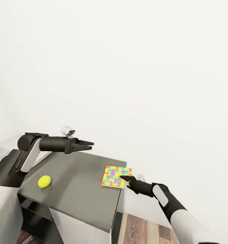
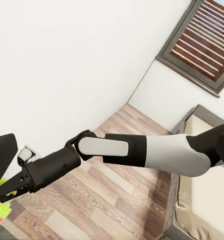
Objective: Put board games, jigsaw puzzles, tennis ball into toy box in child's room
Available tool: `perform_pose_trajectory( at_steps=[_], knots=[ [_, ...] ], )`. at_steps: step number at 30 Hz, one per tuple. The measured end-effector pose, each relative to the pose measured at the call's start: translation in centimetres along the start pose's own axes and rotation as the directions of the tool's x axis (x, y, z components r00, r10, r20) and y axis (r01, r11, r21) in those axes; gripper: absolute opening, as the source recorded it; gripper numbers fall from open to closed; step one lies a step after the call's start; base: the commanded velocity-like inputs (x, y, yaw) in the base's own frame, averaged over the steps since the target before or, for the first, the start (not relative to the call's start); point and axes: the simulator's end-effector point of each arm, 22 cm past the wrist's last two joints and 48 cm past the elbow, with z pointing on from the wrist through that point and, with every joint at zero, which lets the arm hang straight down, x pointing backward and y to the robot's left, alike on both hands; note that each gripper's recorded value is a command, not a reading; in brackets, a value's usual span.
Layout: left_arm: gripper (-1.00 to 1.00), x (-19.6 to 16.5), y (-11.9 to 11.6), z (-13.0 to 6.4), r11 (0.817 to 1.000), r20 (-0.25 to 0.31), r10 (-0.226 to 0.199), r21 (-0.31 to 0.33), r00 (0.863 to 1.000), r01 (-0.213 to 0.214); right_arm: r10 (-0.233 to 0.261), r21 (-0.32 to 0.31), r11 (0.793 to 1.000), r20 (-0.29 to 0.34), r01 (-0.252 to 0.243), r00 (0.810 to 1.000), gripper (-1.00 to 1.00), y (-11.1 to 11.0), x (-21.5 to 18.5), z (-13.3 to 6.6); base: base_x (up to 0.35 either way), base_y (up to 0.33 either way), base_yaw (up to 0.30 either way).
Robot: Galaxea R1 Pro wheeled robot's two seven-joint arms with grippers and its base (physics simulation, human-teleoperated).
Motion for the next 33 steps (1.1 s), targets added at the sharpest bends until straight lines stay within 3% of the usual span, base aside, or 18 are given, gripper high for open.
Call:
perform_pose_trajectory(
  at_steps=[33],
  knots=[
    [1.0,0.03,-0.03,0.07,1.0,-0.001,0.0,0.001,1.0,0.0,0.006,-0.002,1.0,0.012,-0.006,1.0,1.0,-0.11,-0.45,-0.27,0.0,0.0,0.003]
  ],
)
